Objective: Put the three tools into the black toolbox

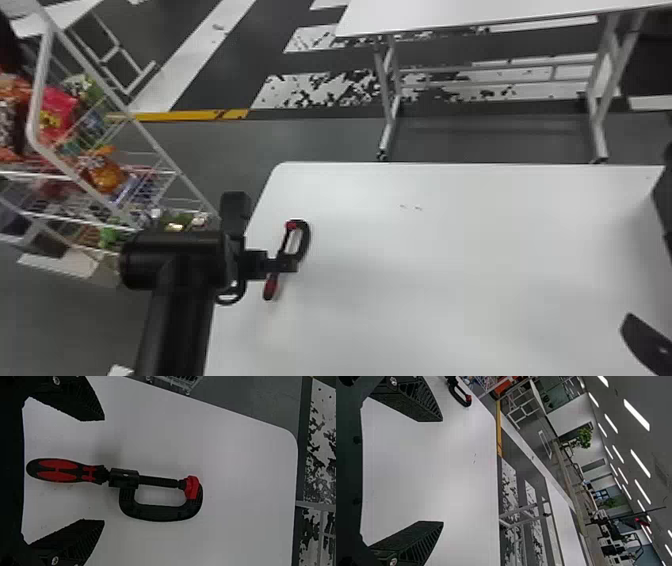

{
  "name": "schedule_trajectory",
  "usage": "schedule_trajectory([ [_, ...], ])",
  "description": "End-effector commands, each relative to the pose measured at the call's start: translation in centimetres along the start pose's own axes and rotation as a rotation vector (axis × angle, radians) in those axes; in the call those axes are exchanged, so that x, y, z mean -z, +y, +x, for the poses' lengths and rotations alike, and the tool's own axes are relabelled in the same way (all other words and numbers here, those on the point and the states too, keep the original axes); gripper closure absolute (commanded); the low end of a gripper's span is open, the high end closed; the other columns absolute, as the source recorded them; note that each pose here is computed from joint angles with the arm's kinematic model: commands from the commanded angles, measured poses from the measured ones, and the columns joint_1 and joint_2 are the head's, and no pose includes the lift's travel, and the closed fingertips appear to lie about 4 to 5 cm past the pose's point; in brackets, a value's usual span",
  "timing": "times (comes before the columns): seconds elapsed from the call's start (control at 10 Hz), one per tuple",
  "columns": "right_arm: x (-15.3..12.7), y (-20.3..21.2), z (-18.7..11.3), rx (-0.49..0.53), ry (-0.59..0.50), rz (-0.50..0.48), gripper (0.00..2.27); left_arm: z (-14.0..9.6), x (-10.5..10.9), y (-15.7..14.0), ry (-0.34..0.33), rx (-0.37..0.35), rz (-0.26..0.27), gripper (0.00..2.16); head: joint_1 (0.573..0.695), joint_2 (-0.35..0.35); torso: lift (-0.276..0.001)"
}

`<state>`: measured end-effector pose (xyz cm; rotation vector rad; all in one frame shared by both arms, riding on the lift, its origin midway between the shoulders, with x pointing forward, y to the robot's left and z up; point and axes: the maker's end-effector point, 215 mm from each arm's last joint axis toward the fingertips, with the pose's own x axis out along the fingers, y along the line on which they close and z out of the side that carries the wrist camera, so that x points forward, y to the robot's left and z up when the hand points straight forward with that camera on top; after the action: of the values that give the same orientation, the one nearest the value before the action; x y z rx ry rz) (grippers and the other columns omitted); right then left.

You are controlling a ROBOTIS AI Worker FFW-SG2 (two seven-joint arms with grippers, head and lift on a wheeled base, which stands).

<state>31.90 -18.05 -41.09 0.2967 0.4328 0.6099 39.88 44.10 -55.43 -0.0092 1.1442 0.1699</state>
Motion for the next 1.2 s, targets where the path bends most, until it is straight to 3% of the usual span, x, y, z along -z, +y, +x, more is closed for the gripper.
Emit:
schedule_trajectory([
  [0.0,-0.1,-0.3,-0.2,0.006,0.0,-0.002,0.08,0.8,-0.1,0.1,-0.004,0.0,0.002,0.09,0.695,0.35,-0.051],
  [0.3,-0.2,-0.4,-0.2,0.009,-0.001,-0.005,0.08,2.1,0.2,-0.5,-0.003,0.008,0.016,0.12,0.695,0.35,-0.051],
  [0.5,-0.3,-0.5,-0.1,0.009,-0.003,-0.007,0.08,2.9,0.7,-0.7,0.004,0.018,0.015,0.35,0.695,0.35,-0.051],
  [0.6,-0.3,-0.7,0.0,0.011,-0.003,-0.007,0.08,3.0,1.0,-0.9,0.012,0.029,0.017,0.81,0.695,0.35,-0.051],
  [0.7,-0.4,-0.8,0.2,0.01,-0.005,-0.009,0.08,2.9,0.9,-0.8,0.016,0.025,0.013,1.48,0.695,0.35,-0.051],
  [0.8,-0.4,-0.7,0.4,0.007,-0.004,-0.011,0.08,2.6,0.6,-0.9,0.015,0.024,0.01,1.98,0.695,0.35,-0.051],
  [0.9,-0.3,-0.8,0.6,0.006,-0.002,-0.01,0.08,2.3,0.4,-1.0,0.014,0.026,0.007,2.14,0.695,0.35,-0.051],
  [1.1,0.0,-1.2,0.9,0.009,0.001,-0.006,0.08,1.5,0.0,-1.9,-0.006,0.02,0.014,2.14,0.695,0.35,-0.051],
])
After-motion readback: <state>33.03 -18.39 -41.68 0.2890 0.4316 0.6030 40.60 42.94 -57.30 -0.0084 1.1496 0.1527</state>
